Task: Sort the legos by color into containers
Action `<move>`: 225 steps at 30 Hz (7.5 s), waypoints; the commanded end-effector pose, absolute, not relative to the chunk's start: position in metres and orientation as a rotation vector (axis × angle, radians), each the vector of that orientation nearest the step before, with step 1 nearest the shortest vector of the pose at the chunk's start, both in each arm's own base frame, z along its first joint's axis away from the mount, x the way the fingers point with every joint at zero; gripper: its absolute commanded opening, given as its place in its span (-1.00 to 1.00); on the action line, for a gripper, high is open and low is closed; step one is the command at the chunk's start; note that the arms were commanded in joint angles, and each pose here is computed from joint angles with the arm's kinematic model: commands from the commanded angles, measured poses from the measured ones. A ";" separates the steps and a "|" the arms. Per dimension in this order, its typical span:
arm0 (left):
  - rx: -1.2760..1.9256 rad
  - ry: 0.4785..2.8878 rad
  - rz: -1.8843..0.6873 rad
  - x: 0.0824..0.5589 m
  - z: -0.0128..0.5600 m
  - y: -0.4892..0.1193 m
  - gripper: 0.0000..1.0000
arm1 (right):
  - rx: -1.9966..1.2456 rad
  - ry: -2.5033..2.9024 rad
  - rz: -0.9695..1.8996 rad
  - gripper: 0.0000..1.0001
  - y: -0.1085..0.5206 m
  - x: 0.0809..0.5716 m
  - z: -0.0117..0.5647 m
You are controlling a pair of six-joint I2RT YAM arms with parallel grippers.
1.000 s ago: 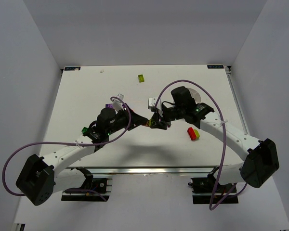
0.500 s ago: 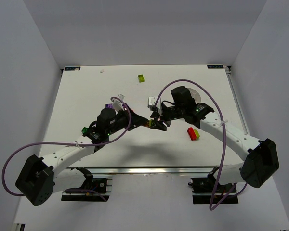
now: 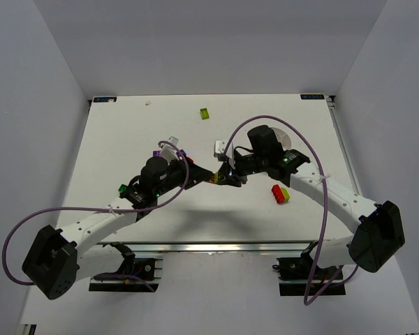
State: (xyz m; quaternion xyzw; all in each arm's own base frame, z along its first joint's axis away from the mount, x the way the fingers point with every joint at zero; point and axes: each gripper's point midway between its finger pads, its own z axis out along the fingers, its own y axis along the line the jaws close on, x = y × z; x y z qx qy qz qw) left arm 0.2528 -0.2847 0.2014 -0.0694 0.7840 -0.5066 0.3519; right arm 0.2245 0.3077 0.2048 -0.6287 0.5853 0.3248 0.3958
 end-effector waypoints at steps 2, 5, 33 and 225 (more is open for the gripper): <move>-0.169 1.998 -1.297 0.252 0.213 -0.281 -1.00 | -1.579 1.432 0.818 -0.30 0.309 0.224 0.220; -0.171 2.000 -1.294 0.252 0.212 -0.280 -1.00 | -1.579 1.432 0.821 -0.71 0.310 0.224 0.221; -0.330 2.079 -1.167 0.255 0.181 -0.260 -1.00 | 0.129 2.230 0.836 -0.89 0.038 0.452 0.170; -0.241 1.994 -1.573 0.265 0.210 -0.328 0.46 | -1.257 1.928 0.622 -0.92 0.176 0.265 0.146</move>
